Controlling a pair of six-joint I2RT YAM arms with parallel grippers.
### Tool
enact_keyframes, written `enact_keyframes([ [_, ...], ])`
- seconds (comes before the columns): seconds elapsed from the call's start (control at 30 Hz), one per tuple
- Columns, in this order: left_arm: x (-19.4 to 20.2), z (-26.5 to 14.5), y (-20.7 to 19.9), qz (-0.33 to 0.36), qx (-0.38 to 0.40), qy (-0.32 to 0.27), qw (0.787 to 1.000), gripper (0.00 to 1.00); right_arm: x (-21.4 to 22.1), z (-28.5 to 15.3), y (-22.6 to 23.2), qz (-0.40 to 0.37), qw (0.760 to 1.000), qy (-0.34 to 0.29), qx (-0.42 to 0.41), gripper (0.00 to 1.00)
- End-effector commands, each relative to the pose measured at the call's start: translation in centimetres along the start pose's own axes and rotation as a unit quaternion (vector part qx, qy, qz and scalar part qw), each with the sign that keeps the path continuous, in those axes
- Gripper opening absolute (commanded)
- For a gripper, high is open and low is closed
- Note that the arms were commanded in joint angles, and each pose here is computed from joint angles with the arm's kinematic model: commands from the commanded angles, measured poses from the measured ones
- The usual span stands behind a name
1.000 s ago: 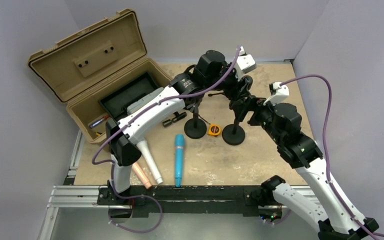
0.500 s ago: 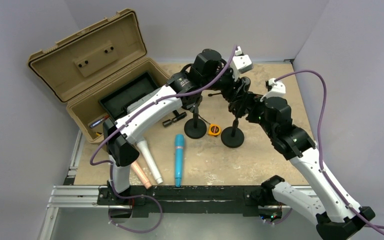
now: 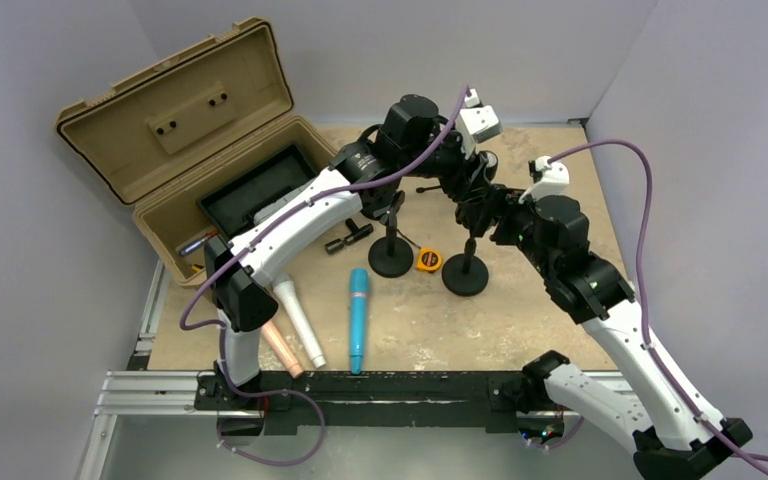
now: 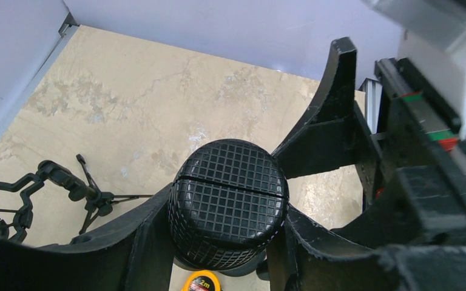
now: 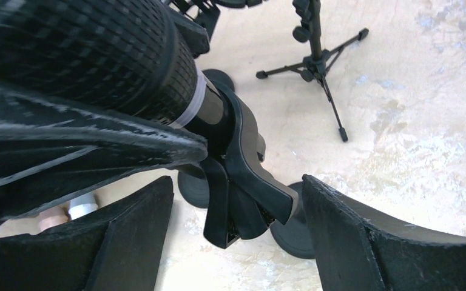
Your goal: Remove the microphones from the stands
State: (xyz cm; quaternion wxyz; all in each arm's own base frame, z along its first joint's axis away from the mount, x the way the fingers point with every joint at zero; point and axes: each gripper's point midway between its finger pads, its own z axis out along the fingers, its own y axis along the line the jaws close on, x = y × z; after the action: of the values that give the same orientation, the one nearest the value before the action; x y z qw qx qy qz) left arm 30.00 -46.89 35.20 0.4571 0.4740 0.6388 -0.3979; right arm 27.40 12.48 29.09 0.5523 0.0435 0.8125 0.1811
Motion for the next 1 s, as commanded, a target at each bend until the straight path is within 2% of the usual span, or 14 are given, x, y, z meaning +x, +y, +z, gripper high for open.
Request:
enact_keyframes([
  [0.0, -2.8, -1.7, -1.5, -0.016, 0.027, -0.029, 0.999, 0.0, -1.3, -0.3, 1.2, -0.005, 0.999, -0.025, -0.033, 0.74],
  [0.3, -2.8, -2.0, -0.8, -0.027, 0.028, -0.031, 0.999, 0.0, -0.5, 0.3, 1.7, -0.02, 0.999, -0.009, -0.047, 0.77],
  [0.5, -2.7, -1.9, -0.3, -0.038, 0.028, -0.03, 0.998, 0.0, -0.2, 0.5, 1.8, -0.022, 0.998, -0.005, -0.052, 0.69],
  [0.83, -2.7, -1.7, -0.5, -0.047, 0.037, -0.032, 0.998, 0.0, 0.5, 1.7, 1.5, -0.033, 0.999, 0.008, -0.041, 0.7],
  [0.9, -2.6, -1.7, -0.4, -0.046, 0.036, -0.03, 0.998, 0.0, 0.5, 1.6, 1.5, -0.033, 0.999, 0.008, -0.042, 0.61],
  [0.93, -2.6, -1.7, -0.4, -0.045, 0.034, -0.03, 0.998, 0.0, 0.5, 1.6, 1.5, -0.033, 0.999, 0.007, -0.042, 0.51],
  [0.97, -2.6, -1.7, -0.3, -0.045, 0.032, -0.03, 0.998, 0.0, 0.5, 1.5, 1.5, -0.033, 0.999, 0.007, -0.043, 0.35],
])
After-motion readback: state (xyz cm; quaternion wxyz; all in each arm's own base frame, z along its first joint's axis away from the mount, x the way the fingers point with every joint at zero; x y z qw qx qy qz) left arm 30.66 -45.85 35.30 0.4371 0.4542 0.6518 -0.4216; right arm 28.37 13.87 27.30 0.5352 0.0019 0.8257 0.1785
